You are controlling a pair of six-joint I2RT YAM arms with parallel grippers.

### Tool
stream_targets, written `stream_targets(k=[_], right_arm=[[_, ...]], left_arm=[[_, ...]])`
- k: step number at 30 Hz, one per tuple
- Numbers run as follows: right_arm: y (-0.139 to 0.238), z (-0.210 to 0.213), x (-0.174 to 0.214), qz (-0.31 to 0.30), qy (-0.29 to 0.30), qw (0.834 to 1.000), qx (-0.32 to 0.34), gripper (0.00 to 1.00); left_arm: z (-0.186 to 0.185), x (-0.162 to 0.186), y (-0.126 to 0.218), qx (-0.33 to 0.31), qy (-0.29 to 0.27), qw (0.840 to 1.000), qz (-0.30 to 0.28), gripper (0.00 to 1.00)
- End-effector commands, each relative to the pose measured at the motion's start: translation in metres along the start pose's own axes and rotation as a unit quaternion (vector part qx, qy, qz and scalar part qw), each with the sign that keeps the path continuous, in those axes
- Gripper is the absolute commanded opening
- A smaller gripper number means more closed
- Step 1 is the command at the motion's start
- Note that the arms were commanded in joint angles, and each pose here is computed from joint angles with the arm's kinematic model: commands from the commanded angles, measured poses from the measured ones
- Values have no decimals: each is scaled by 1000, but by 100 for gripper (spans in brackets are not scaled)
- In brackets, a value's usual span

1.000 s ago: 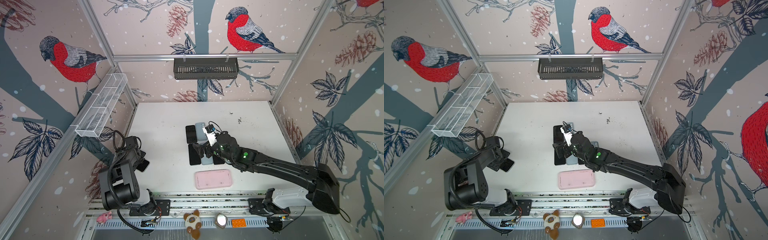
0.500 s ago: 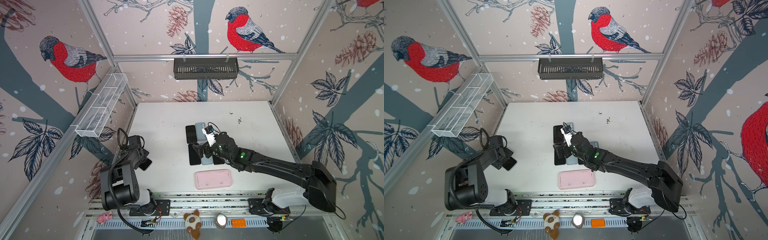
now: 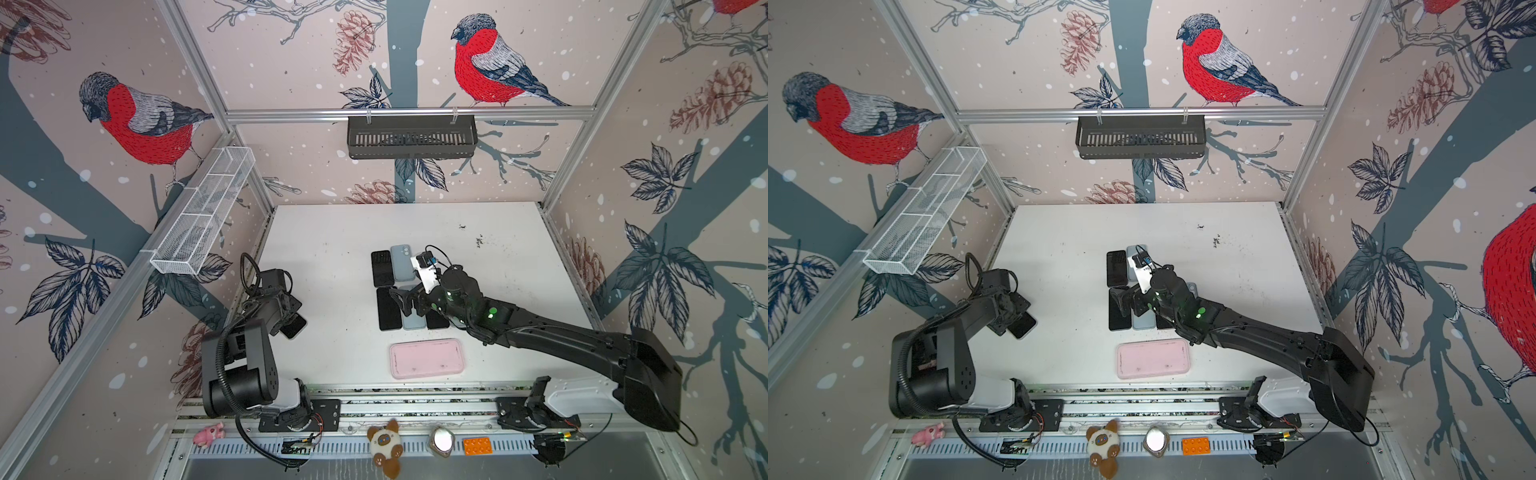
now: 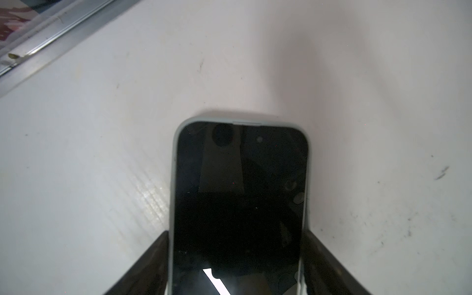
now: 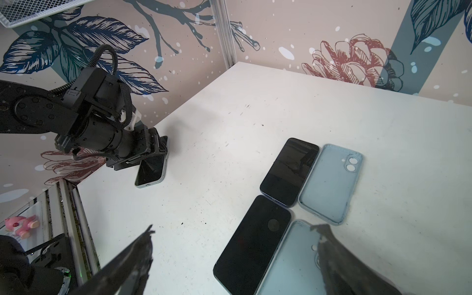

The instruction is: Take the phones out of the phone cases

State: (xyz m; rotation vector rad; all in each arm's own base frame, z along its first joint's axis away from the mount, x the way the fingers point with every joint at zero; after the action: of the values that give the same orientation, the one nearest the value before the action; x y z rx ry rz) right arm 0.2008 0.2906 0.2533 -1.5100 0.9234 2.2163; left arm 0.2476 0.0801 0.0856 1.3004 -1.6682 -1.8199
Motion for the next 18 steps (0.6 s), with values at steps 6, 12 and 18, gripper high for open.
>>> stream_targets(k=[6,12,18], right_arm=[[-12,-1,8,9,-17,1000,-18,100],[-26,0,17,19,-32,999,-29,100],[-49,7,28,52,-46,995,-67,100]], left_arm=[[-6,30,1,54,-5,993,104,65],[-11,27,10,82,-12,992,98,62],[-20,20,25,120,-27,988,95,61]])
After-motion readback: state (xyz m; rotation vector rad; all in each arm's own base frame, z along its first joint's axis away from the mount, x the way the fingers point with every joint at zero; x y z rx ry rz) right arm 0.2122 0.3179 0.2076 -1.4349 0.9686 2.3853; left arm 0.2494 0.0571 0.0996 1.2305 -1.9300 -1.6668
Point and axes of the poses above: each gripper's point midway between its finger pads, its own y axis back along the fingers, its own z axis along the line the jaws close on, x = y × z, the point moved 8 cm from there along y, back along the fingers, and after that the axes turned 1 degree about -y, right-handed, at the moved point
